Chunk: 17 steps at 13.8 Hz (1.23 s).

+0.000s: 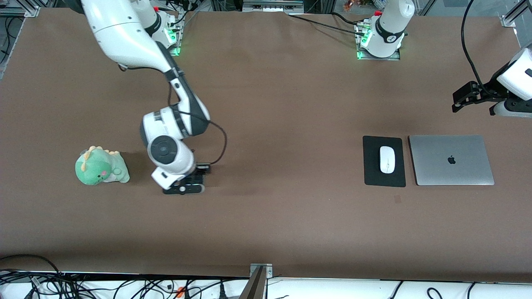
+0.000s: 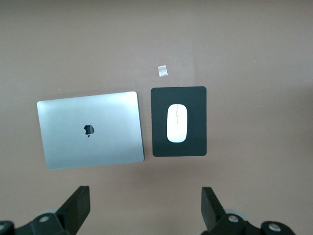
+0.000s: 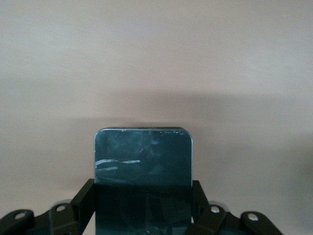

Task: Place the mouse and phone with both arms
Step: 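Carry the phone beside the green plush toy with the right gripper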

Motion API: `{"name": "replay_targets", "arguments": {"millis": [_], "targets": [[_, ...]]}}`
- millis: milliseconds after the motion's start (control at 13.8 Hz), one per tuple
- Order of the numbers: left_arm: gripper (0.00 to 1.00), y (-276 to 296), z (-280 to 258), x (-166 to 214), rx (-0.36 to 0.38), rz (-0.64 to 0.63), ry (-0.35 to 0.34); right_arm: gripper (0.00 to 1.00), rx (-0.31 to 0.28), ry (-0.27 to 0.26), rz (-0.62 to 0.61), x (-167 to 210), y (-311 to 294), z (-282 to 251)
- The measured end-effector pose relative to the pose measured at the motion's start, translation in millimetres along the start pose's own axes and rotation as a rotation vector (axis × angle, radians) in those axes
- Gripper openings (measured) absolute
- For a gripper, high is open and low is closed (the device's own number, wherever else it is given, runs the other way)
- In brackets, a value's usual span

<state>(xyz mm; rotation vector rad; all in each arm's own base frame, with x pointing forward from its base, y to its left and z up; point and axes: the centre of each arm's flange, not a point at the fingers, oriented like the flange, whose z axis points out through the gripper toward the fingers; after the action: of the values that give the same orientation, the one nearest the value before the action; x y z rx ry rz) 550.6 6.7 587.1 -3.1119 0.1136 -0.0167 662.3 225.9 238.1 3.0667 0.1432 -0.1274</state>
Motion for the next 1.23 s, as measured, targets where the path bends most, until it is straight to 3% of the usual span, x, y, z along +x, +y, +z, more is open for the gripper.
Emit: {"name": "replay_targets", "arguments": {"millis": [217,1013,1230], "targets": [[1.00,7.8,3.6,3.2,0.000,0.014,-0.006,0.80,0.027,-0.018,-0.014,-7.9,70.5,16.2],[1.00,13.2,-3.7,5.0,0.001,0.023,0.009,0.80,0.037,-0.003,0.035,-29.4,120.3,63.9],[1.00,15.8,-5.4,7.2,0.002,0.028,0.013,1.00,0.068,0.009,0.074,-26.8,127.2,60.5]]}}
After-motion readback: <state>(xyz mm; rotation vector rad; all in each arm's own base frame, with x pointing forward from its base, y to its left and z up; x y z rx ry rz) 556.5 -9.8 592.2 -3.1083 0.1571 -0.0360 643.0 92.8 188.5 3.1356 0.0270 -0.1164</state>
